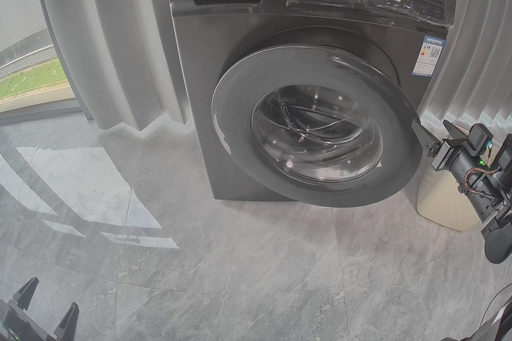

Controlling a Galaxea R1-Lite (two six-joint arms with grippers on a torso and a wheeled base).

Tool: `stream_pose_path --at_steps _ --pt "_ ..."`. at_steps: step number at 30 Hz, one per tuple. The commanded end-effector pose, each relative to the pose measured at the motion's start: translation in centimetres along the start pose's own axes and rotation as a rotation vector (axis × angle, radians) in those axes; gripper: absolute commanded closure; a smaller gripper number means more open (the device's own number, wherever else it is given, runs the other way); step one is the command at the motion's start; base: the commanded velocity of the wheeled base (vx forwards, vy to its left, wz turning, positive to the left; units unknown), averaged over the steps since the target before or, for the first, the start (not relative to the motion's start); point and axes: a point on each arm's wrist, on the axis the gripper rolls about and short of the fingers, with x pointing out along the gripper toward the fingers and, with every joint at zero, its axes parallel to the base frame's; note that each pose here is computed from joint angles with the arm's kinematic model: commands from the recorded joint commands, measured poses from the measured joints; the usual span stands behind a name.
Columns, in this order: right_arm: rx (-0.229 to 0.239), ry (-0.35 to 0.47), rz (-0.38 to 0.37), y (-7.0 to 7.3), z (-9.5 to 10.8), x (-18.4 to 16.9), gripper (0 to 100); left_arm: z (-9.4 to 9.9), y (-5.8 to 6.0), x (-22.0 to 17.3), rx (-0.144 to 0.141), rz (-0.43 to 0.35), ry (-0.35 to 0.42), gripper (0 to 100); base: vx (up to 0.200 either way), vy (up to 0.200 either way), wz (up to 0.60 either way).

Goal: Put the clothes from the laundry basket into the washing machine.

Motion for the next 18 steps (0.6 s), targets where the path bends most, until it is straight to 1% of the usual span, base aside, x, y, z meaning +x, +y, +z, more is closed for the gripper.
stream_pose_path --at_steps 1,4,7,14,18 --pt "0.004 0.066 -0.001 0.0 -1.8 0.3 0 -0.5 0.0 0.1 0.0 0.0 0.019 0 0.0 0.0 0.0" --pt "0.013 0.054 0.015 0.3 -1.3 -0.3 0 -0.5 0.0 0.1 -0.001 0.0 0.019 0 0.0 0.0 0.0" --pt "0.028 0.054 0.068 1.3 -0.9 -1.1 0 -0.5 0.0 0.1 0.0 0.0 0.019 0 0.0 0.0 0.0" --pt "0.043 0.093 0.137 3.1 -1.6 -1.6 0 -0.5 0.0 0.1 -0.001 0.0 0.019 0 0.0 0.0 0.0" --pt "0.045 0.1 0.137 3.2 -2.1 -1.2 0 -0.5 0.0 0.1 -0.001 0.0 0.019 0 0.0 0.0 0.0"
